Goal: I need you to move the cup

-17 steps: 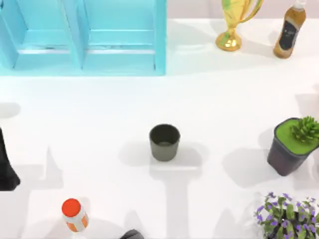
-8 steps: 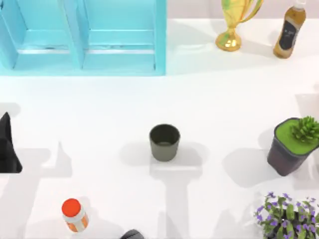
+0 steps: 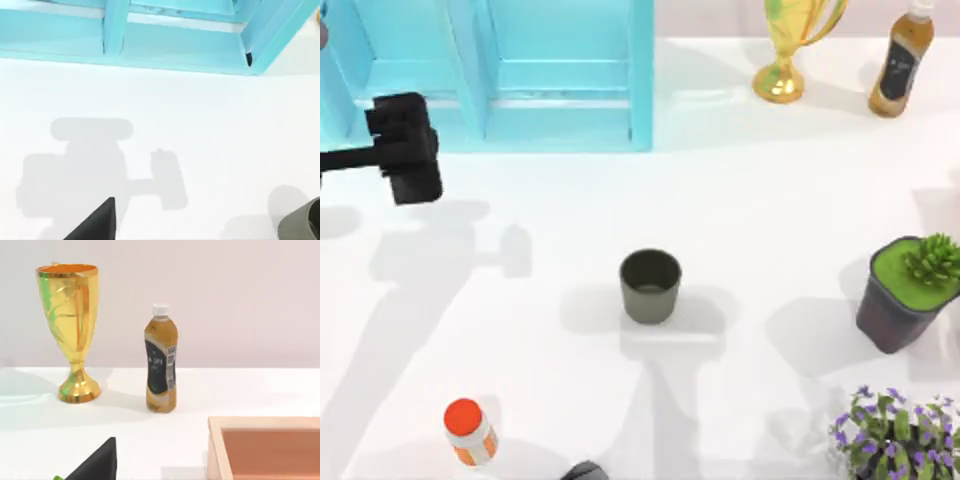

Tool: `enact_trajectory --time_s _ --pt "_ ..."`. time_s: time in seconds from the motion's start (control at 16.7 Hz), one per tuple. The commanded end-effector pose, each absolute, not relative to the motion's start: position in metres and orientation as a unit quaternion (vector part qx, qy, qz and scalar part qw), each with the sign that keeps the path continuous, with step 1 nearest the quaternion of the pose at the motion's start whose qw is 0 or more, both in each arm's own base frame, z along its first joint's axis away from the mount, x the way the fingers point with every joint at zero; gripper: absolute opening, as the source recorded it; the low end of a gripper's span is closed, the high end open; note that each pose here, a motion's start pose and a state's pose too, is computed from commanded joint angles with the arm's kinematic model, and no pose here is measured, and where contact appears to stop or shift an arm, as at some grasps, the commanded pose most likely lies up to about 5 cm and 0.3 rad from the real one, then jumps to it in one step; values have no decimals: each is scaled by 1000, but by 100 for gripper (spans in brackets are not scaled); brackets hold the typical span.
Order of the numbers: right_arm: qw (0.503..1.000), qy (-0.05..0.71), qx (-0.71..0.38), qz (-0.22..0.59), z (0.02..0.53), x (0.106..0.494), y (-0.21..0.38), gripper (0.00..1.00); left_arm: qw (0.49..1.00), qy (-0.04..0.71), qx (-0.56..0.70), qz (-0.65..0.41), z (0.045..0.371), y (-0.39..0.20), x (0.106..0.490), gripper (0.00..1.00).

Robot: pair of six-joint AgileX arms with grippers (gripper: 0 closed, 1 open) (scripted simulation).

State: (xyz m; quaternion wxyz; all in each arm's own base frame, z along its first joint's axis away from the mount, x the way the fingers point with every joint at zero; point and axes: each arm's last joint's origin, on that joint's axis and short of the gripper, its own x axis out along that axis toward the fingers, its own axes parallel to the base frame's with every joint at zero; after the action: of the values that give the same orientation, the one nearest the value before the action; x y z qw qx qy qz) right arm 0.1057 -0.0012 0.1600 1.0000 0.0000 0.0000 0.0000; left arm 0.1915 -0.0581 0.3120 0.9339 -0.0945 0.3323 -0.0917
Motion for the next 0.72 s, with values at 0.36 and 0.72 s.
enact_trajectory --time_s 0.36,0.72 --pt "1000 0 0 0 160 106 -1 100 844 522 -85 -86 331 -149 284 100" --pt "1000 0 0 0 160 106 -1 100 757 651 -36 -45 286 -252 334 100"
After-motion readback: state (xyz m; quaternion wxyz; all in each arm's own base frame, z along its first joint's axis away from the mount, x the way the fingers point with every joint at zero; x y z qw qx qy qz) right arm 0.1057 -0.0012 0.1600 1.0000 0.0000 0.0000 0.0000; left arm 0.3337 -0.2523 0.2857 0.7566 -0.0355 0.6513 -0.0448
